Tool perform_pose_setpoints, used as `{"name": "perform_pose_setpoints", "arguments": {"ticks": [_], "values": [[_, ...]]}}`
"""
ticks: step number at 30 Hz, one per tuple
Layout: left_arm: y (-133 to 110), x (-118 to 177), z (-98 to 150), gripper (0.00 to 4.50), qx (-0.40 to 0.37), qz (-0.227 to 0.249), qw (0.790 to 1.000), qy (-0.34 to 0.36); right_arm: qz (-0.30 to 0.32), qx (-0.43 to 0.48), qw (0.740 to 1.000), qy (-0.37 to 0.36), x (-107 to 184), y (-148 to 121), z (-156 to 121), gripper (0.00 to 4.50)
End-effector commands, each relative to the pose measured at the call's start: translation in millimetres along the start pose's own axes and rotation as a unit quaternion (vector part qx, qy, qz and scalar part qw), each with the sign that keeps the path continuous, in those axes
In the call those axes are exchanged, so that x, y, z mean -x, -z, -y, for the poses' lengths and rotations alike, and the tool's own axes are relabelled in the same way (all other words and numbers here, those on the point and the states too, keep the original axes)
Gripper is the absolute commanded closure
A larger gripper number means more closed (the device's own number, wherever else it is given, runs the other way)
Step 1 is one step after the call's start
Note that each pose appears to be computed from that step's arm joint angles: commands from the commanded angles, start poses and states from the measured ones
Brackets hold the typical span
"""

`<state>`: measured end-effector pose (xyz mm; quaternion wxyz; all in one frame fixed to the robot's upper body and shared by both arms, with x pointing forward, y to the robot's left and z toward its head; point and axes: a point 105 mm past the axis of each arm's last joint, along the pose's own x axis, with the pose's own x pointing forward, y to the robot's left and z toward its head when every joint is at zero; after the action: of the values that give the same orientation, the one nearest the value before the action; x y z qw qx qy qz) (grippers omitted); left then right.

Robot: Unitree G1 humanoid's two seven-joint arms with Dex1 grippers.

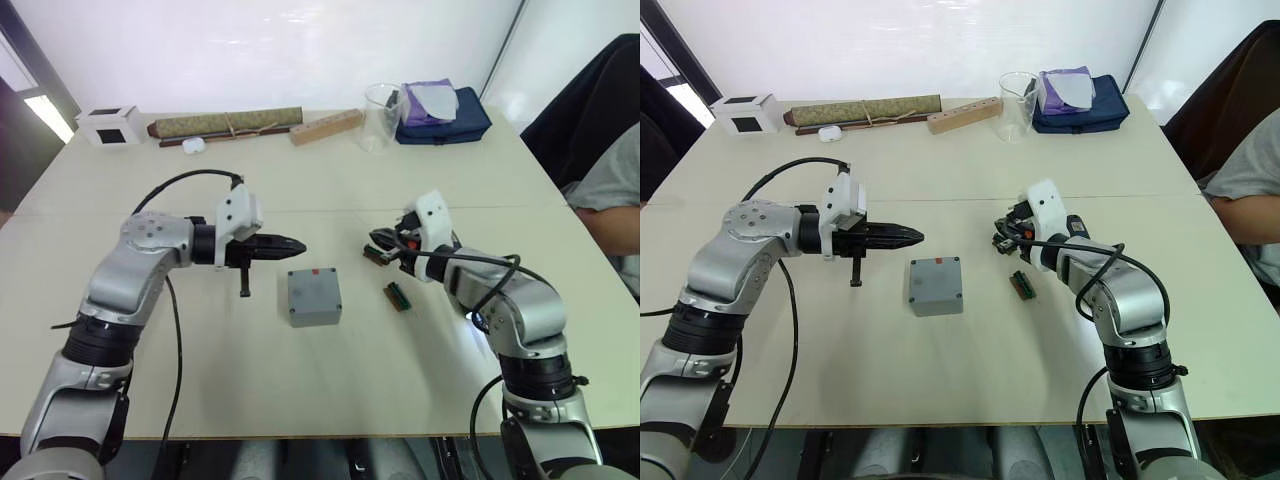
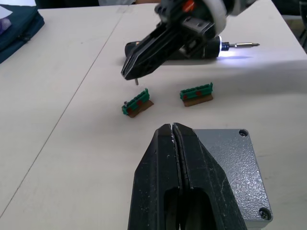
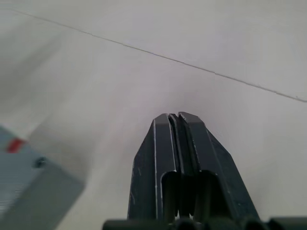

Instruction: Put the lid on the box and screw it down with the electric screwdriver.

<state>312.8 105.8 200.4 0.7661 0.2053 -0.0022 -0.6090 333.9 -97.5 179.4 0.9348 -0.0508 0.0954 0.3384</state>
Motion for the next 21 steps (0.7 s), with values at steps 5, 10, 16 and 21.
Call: {"name": "perform_pose_setpoints", "arguments": {"ticks": [5,10,16,21], "values": [[-2.9,11.5,-0.8,4.50,-0.014,-0.001,1.000,-0.013,0.001,0.034,0.997,-0.064,-2.9,-10.6,-44.4,4.47],[-2.4,14.0,-0.7,4.50,-0.012,-0.005,1.000,-0.015,-0.015,0.053,0.996,-0.075,-6.2,-2.0,-52.1,4.47],[-2.5,14.7,-0.5,4.50,-0.013,-0.005,1.000,-0.017,-0.031,0.060,0.995,-0.075,-10.8,7.5,-52.8,4.47],[-3.4,13.8,-0.8,4.50,-0.013,-0.002,1.000,-0.022,-0.031,0.059,0.995,-0.073,-10.9,8.5,-50.1,4.47]]}}
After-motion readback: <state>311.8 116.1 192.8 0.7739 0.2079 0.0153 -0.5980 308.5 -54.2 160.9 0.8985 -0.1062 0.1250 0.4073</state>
